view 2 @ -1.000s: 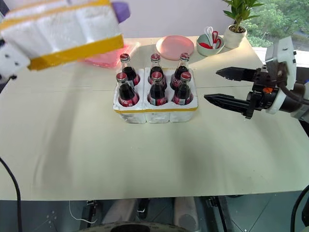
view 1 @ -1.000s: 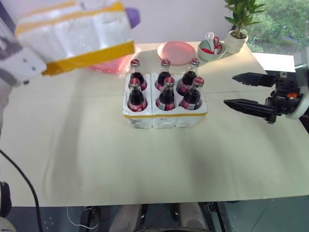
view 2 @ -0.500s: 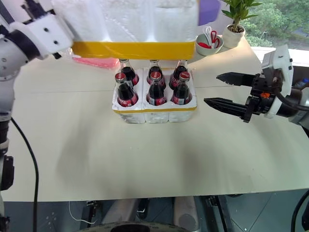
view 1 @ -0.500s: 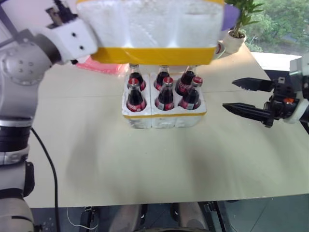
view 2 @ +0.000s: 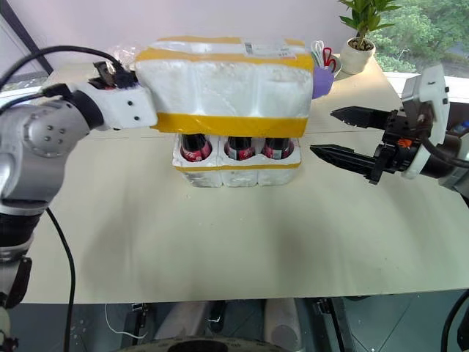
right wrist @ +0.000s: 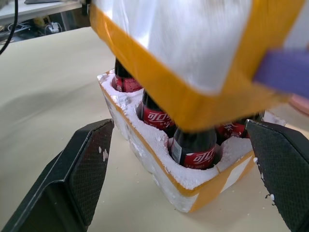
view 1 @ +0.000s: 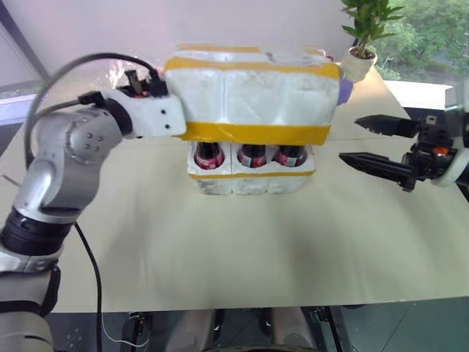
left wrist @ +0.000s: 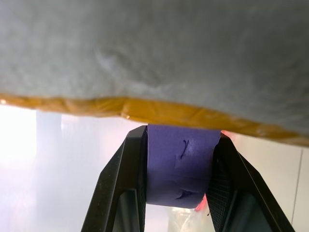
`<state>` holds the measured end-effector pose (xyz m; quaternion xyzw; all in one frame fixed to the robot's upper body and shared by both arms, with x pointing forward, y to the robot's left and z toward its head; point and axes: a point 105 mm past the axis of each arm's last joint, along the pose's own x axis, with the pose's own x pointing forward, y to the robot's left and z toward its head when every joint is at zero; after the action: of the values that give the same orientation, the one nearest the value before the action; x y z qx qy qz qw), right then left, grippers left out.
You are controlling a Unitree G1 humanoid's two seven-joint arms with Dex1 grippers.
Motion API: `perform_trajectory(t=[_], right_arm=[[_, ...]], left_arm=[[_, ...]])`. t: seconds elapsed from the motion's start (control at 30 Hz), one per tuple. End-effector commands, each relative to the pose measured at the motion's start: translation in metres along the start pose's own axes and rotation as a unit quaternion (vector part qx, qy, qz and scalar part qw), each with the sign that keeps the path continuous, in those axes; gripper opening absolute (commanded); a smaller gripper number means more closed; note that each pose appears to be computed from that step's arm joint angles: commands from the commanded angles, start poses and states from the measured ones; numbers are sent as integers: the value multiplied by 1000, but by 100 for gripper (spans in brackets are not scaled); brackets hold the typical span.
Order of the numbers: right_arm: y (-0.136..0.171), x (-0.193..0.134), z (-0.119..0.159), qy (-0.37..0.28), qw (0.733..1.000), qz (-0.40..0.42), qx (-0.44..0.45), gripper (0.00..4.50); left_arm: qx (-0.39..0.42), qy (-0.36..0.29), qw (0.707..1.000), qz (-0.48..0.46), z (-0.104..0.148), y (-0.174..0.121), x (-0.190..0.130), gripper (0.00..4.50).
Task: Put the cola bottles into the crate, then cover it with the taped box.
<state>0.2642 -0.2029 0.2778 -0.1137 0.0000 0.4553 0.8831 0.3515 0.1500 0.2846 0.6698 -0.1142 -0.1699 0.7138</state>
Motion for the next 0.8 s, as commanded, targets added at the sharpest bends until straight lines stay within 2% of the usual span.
perform_trajectory(t=[0.03,0.07,0.1,0.17,0.27,0.37,0.43,0.5,0.6,0.73,0.8], right_arm=[[2,-4,15,-24,999,-4,-21,450],[2,-4,15,-25,999,-4,-20,450],[2,-4,15,-25,999,-4,-20,450],[2,-4,14,-24,1000,-5,-19,450],[1,-6,11,-19,1000,-7,-15,450],[0,-8,9,-13,1000,-9,-12,450],[-2,-10,7,-8,1000,-11,-9,450],[-3,-11,5,-4,1000,-10,-6,450],[-3,-12,2,6,1000,0,-2,450],[-7,-14,-2,20,1000,7,-2,450],[-9,-16,-3,25,1000,10,0,450]], left_arm=[[39,-3,999,22,6,9,-7,157],[41,-1,999,19,5,8,-8,157],[37,2,999,15,3,5,-10,211],[32,4,999,6,2,0,-12,288],[-5,16,1000,-16,-7,-6,-22,438],[-79,18,996,-39,-17,-8,-34,445],[-193,-15,978,-83,-17,-12,-49,445],[-293,-45,948,-120,-18,-14,-62,445],[-496,-132,832,-212,-19,-8,-97,445],[-599,-176,723,-295,-25,0,-133,445],[-612,-172,697,-331,-25,-4,-141,445]])
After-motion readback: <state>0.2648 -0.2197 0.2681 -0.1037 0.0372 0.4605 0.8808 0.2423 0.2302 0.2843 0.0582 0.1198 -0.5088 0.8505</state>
